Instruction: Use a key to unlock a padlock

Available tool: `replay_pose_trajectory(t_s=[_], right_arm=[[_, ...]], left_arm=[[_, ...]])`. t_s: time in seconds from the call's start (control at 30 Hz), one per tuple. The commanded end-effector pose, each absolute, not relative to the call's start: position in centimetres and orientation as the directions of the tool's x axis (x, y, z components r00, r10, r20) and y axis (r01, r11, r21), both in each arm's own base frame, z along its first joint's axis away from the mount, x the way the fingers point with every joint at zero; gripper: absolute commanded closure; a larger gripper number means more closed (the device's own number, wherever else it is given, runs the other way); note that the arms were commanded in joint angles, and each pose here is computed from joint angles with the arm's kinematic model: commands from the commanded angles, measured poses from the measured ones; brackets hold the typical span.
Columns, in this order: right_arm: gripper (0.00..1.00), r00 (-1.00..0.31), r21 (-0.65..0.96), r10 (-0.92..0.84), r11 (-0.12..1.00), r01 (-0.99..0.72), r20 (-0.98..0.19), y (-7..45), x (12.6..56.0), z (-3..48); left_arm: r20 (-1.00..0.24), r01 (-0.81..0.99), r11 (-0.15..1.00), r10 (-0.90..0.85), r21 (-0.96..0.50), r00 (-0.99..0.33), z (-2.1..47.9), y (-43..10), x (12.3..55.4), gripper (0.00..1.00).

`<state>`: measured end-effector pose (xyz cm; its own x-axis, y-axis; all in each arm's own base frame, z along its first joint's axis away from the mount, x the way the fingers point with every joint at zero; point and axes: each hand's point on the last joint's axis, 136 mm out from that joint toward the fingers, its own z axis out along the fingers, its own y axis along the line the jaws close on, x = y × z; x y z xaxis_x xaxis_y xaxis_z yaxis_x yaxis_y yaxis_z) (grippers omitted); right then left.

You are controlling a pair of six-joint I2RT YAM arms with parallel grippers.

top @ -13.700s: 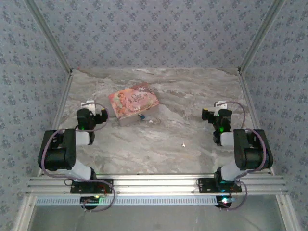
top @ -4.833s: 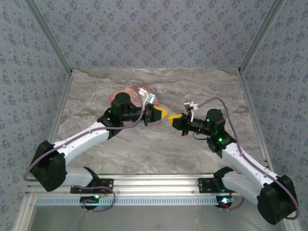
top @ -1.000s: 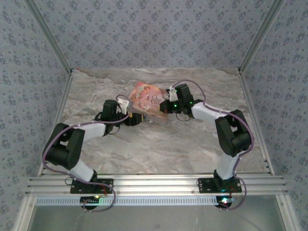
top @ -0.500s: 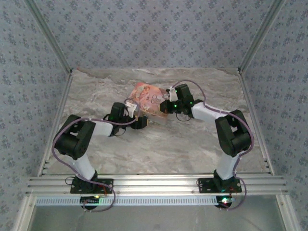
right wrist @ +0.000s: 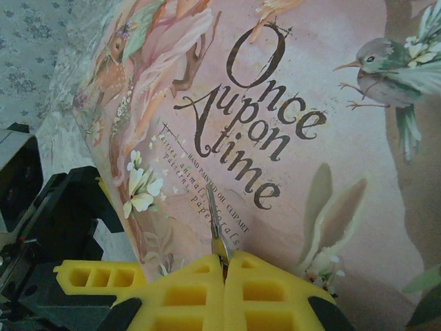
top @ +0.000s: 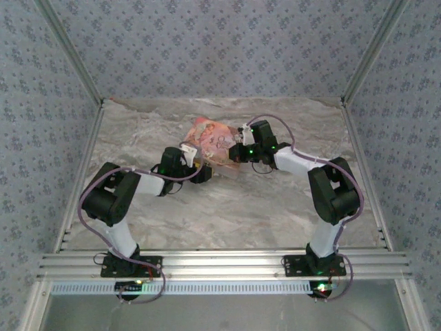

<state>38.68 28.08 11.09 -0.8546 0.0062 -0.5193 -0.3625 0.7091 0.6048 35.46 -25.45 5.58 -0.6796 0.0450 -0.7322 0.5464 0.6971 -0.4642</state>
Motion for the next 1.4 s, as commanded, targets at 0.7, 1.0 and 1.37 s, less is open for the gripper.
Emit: replay_pose_trajectory(t_s=[0.7, 1.0, 1.37], right_arm=[[1.0, -0.906, 0.585, -0.025, 0.757, -0.293, -0.422, 27.3, 36.7, 7.6], [1.0, -0.905, 0.584, -0.029, 0.755, -0.299, -0.425, 27.5, 36.6, 7.7], [1.0, -0.872, 0.562, -0.04, 0.75, -0.349, -0.488, 27.5, 37.0, 9.5]], left_arm=[[-0.75, 0.588, 0.649, 0.041, -0.483, -0.661, 6.0, -28.0, 36.0, 0.55], [-0.735, 0.554, 0.667, 0.014, -0.498, -0.677, 5.9, -27.9, 36.5, 0.64], [-0.727, 0.547, 0.658, -0.002, -0.517, -0.686, 6.7, -28.1, 36.5, 0.71]])
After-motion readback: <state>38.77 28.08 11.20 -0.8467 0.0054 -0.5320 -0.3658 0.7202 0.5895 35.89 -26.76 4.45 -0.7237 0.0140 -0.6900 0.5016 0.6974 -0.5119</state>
